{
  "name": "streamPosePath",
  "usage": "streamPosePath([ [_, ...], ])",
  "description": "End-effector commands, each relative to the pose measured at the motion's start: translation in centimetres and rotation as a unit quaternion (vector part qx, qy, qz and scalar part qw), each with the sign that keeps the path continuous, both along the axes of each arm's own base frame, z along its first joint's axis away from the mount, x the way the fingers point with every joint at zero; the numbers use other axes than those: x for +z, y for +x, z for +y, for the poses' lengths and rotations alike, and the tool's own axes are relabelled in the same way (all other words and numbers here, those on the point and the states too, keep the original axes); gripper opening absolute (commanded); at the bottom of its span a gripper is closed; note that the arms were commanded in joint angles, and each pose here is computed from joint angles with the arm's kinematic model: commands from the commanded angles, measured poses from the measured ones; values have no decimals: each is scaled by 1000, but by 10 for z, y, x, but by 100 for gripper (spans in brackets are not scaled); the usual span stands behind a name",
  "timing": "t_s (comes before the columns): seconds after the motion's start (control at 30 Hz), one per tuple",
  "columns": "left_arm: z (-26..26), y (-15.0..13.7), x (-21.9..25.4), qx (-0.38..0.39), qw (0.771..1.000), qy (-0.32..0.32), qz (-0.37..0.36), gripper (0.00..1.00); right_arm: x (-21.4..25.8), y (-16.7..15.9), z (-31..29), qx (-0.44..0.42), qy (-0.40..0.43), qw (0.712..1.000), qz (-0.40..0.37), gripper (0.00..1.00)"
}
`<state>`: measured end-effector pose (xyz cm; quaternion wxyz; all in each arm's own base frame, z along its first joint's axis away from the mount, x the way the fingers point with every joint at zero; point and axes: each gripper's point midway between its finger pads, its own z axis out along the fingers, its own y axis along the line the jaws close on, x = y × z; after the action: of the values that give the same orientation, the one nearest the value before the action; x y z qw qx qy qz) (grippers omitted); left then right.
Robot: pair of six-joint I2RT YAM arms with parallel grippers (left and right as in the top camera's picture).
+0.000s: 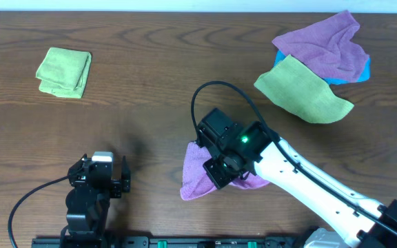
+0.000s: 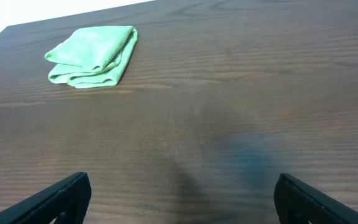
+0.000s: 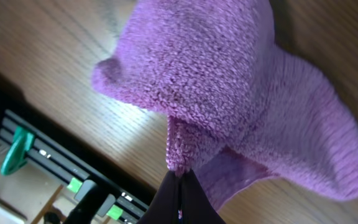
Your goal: Fold the cloth
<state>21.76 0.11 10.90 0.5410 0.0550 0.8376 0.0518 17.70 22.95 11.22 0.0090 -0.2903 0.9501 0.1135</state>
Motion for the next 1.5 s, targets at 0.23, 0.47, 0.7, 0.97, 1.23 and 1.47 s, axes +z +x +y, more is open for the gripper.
streamPosePath([
  [0.23, 1, 0, -7, 0, 1000, 7, 7, 95, 22, 86, 32, -24, 83, 982, -166, 1],
  [0.47, 1, 0, -7, 0, 1000, 7, 7, 95, 88, 204, -27, -228, 114, 916, -310, 1],
  [0.7, 1, -1, -8, 0, 1000, 7, 7, 95, 136, 224, -27, -208, 216, 904, -304, 1],
  [0.97, 1, -1, -8, 0, 1000, 7, 7, 95, 181, 157, 54, 37, 432, 875, -214, 1],
  [1.23, 1, 0, -7, 0, 1000, 7, 7, 95, 103, 202, -45, -437, 197, 863, -162, 1],
  [1.47, 1, 0, -7, 0, 1000, 7, 7, 95, 113, 199, -21, -364, 236, 886, -164, 1],
])
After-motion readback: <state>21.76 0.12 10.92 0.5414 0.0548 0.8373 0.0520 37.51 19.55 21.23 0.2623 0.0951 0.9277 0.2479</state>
